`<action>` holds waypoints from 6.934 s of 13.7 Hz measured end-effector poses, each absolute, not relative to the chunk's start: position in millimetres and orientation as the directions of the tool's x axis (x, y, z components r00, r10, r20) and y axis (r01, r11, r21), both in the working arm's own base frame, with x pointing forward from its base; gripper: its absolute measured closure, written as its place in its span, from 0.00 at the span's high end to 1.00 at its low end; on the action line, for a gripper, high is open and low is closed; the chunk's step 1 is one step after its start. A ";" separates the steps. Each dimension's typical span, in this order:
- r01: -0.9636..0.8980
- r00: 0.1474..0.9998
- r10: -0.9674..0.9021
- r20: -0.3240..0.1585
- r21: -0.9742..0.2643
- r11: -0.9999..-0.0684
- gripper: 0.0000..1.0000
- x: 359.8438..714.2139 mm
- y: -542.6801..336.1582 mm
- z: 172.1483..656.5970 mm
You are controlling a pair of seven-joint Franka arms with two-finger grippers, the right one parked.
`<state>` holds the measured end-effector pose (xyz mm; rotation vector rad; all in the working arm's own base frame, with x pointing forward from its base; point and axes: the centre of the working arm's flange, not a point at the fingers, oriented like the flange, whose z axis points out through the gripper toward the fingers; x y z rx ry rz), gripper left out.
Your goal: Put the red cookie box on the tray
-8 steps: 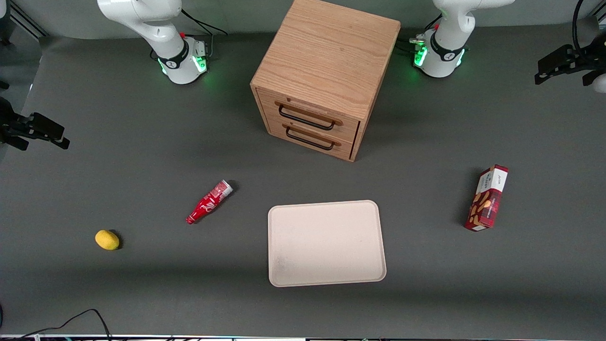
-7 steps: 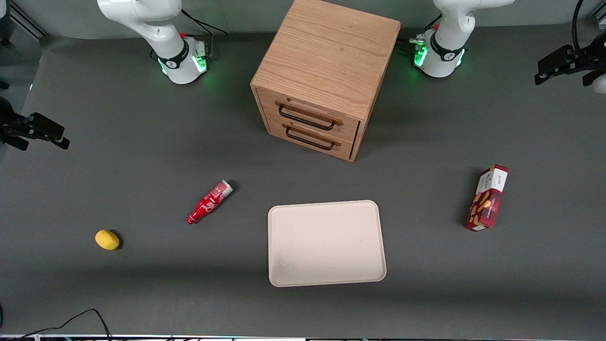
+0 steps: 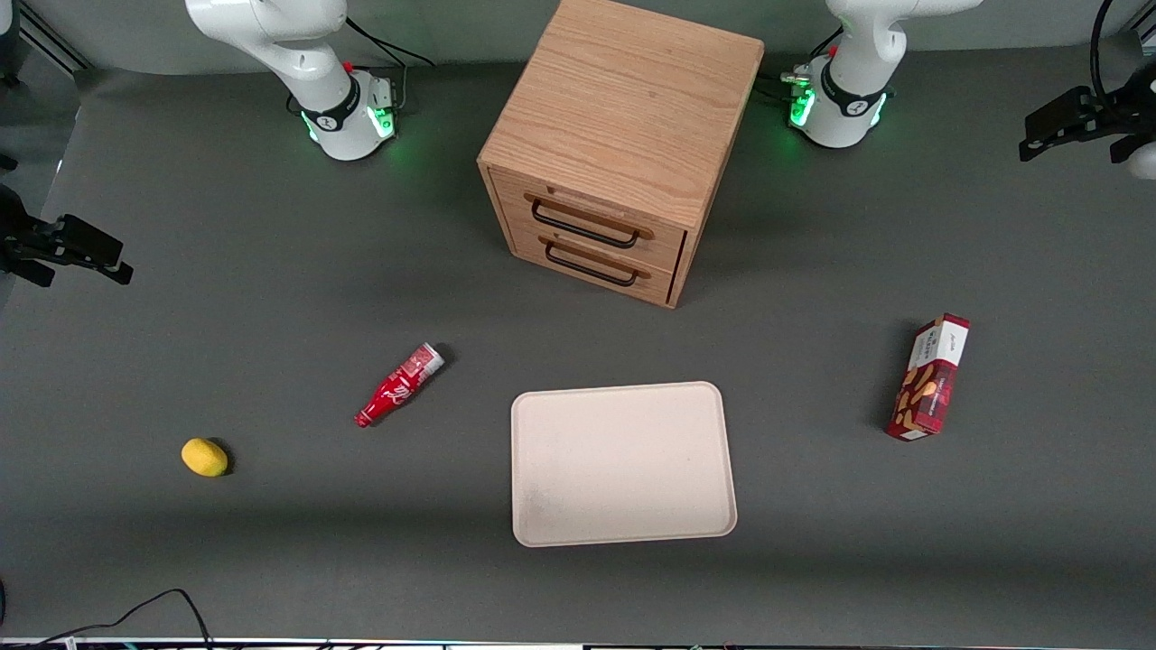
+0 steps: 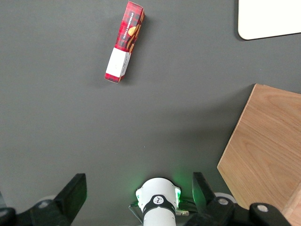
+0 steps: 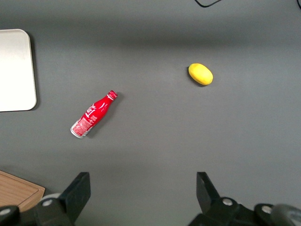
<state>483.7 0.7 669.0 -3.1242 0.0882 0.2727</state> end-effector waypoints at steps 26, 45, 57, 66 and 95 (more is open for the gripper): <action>-0.369 0.904 -0.384 -0.187 0.108 -0.923 1.00 612.3 76.1 403.9; -0.355 0.928 -0.362 -0.084 0.088 -0.931 0.31 604.8 73.7 228.6; -0.353 0.915 -0.378 -0.143 0.172 -0.920 0.20 637.3 71.0 312.4; -0.059 0.975 -0.095 -0.201 0.178 -0.982 0.20 644.9 -32.1 523.2; 0.098 0.992 0.104 0.065 0.090 -0.991 0.35 679.2 -305.2 247.2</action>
